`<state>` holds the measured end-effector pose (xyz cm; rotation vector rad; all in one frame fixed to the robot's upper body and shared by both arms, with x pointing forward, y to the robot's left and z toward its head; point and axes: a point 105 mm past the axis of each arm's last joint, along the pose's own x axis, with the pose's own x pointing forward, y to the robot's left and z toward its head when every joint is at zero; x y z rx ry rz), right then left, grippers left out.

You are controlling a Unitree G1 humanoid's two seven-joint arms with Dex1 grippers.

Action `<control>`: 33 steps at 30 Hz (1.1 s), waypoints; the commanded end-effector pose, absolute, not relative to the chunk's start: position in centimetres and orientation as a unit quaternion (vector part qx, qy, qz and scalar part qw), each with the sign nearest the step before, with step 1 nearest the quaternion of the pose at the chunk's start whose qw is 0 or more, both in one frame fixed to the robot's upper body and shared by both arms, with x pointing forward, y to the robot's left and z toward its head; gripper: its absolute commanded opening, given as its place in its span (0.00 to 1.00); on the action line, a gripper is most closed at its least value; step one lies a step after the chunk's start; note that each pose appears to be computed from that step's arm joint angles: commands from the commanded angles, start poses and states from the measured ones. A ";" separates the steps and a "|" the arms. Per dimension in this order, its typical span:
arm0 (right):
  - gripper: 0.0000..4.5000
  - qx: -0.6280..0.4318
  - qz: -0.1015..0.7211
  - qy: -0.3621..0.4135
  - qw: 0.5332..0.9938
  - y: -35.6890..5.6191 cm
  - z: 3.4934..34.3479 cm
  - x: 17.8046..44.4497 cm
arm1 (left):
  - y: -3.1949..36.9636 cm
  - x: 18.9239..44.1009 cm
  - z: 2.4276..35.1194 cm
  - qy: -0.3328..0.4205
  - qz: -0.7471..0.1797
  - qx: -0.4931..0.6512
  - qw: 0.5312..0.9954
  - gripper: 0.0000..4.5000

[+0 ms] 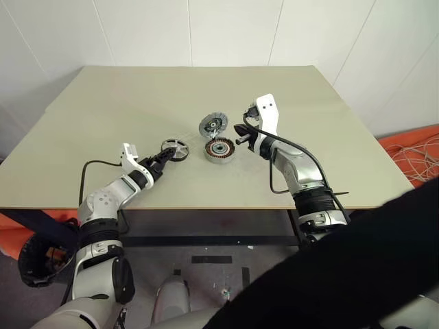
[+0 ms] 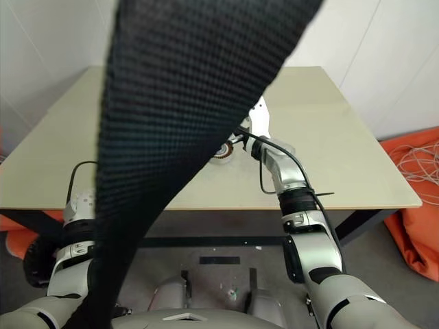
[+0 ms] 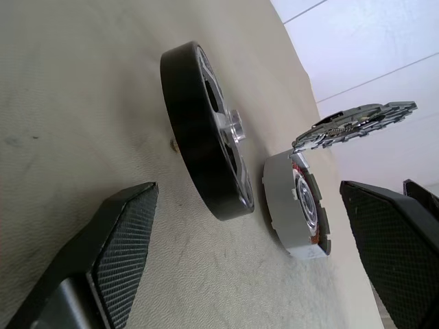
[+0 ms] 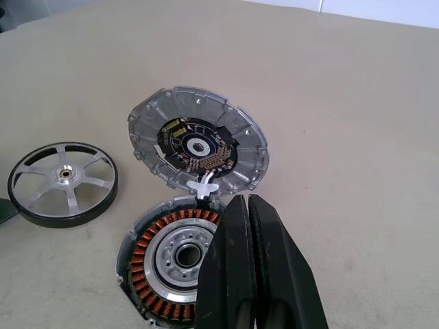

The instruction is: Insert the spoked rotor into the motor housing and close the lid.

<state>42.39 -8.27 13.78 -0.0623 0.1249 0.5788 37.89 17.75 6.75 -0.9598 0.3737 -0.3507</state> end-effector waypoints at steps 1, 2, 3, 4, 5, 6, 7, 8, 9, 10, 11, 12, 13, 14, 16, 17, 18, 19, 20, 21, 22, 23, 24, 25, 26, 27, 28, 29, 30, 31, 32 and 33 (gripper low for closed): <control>0.00 -0.033 0.287 0.033 0.957 -8.2 15.3 42.5 | 18.0 38.8 8.1 0.145 -0.168 -0.469 0.855 1.00; 0.00 -0.033 0.287 0.033 0.957 -8.2 15.3 42.5 | 18.2 39.0 8.0 0.142 -0.161 -0.475 0.853 1.00; 0.00 -0.033 0.287 0.034 0.957 -8.2 15.3 42.5 | 18.4 39.1 7.9 0.140 -0.155 -0.479 0.852 1.00; 0.00 -0.033 0.286 0.034 0.957 -8.3 15.3 42.5 | 18.6 39.4 7.8 0.135 -0.146 -0.490 0.849 1.00; 0.00 -0.033 0.285 0.034 0.957 -8.3 15.3 42.5 | 18.8 39.6 7.7 0.131 -0.139 -0.497 0.847 1.00; 0.00 -0.033 0.285 0.034 0.957 -8.3 15.2 42.5 | 19.0 39.8 7.6 0.127 -0.128 -0.505 0.844 1.00; 0.00 -0.033 0.284 0.034 0.958 -8.4 15.2 42.5 | 19.1 39.9 7.6 0.126 -0.122 -0.511 0.842 0.92; 0.00 -0.033 0.284 0.034 0.958 -8.4 15.2 42.5 | 19.1 40.0 7.5 0.125 -0.119 -0.514 0.840 0.87; 0.00 -0.033 0.284 0.034 0.958 -8.4 15.2 42.5 | 19.1 40.1 7.4 0.126 -0.118 -0.515 0.840 0.81; 0.00 -0.033 0.284 0.034 0.958 -8.4 15.2 42.5 | 19.0 40.1 7.4 0.128 -0.120 -0.515 0.839 0.74; 0.00 -0.033 0.284 0.034 0.958 -8.4 15.2 42.5 | 18.9 40.1 7.3 0.130 -0.121 -0.516 0.838 0.67; 0.00 -0.033 0.284 0.034 0.958 -8.4 15.2 42.5 | 18.8 40.1 7.3 0.131 -0.122 -0.516 0.838 0.67; 0.00 -0.033 0.284 0.034 0.958 -8.4 15.2 42.4 | 18.8 40.1 7.3 0.131 -0.123 -0.516 0.838 0.67; 0.00 -0.033 0.283 0.034 0.958 -8.4 15.2 42.4 | 18.7 40.1 7.3 0.132 -0.124 -0.516 0.837 0.67; 0.00 -0.033 0.284 0.035 0.958 -8.4 15.2 42.4 | 18.6 40.1 7.3 0.133 -0.127 -0.516 0.836 0.67; 0.00 -0.033 0.284 0.035 0.958 -8.4 15.2 42.4 | 18.6 40.1 7.3 0.133 -0.129 -0.516 0.836 0.67; 0.00 -0.033 0.284 0.035 0.958 -8.4 15.1 42.4 | 18.5 40.1 7.3 0.133 -0.130 -0.517 0.836 0.67; 0.00 -0.032 0.284 0.035 0.958 -8.4 15.1 42.4 | 18.5 40.0 7.3 0.134 -0.131 -0.517 0.835 0.67; 0.00 -0.032 0.284 0.036 0.958 -8.4 15.1 42.4 | 18.4 40.0 7.3 0.133 -0.132 -0.518 0.834 0.67; 0.00 -0.032 0.284 0.036 0.958 -8.4 15.1 42.4 | 18.3 40.0 7.4 0.132 -0.135 -0.520 0.833 0.63; 0.00 -0.032 0.284 0.036 0.958 -8.4 15.1 42.4 | 18.2 40.0 7.5 0.131 -0.140 -0.523 0.831 0.59; 0.00 -0.032 0.283 0.036 0.958 -8.4 15.1 42.4 | 18.0 40.0 7.7 0.128 -0.147 -0.527 0.827 0.54; 0.00 -0.032 0.283 0.036 0.958 -8.3 15.1 42.4 | 17.8 40.0 7.9 0.126 -0.153 -0.530 0.825 0.48; 0.00 -0.032 0.283 0.036 0.958 -8.4 15.1 42.4 | 17.7 39.9 8.0 0.126 -0.155 -0.532 0.823 0.41; 0.00 -0.032 0.283 0.036 0.958 -8.4 15.0 42.4 | 17.7 39.9 8.0 0.127 -0.157 -0.533 0.822 0.33; 0.00 -0.032 0.283 0.036 0.958 -8.4 15.0 42.4 | 17.6 39.8 8.0 0.127 -0.157 -0.533 0.821 0.26; 0.00 -0.032 0.282 0.037 0.958 -8.4 15.0 42.4 | 17.6 39.8 8.0 0.127 -0.158 -0.534 0.821 0.18; 0.00 -0.032 0.282 0.037 0.958 -8.4 15.0 42.4 | 17.6 39.8 8.0 0.127 -0.159 -0.534 0.821 0.11; 0.00 -0.032 0.282 0.037 0.958 -8.4 15.0 42.4 | 17.6 39.7 8.1 0.127 -0.160 -0.534 0.820 0.09; 0.00 -0.032 0.282 0.038 0.958 -8.4 15.0 42.4 | 17.5 39.7 8.0 0.129 -0.161 -0.535 0.820 0.09; 0.00 -0.032 0.281 0.038 0.958 -8.4 14.9 42.4 | 17.5 39.7 8.0 0.130 -0.161 -0.535 0.819 0.09; 0.00 -0.032 0.281 0.038 0.958 -8.4 14.9 42.4 | 17.5 39.6 8.0 0.130 -0.162 -0.535 0.819 0.09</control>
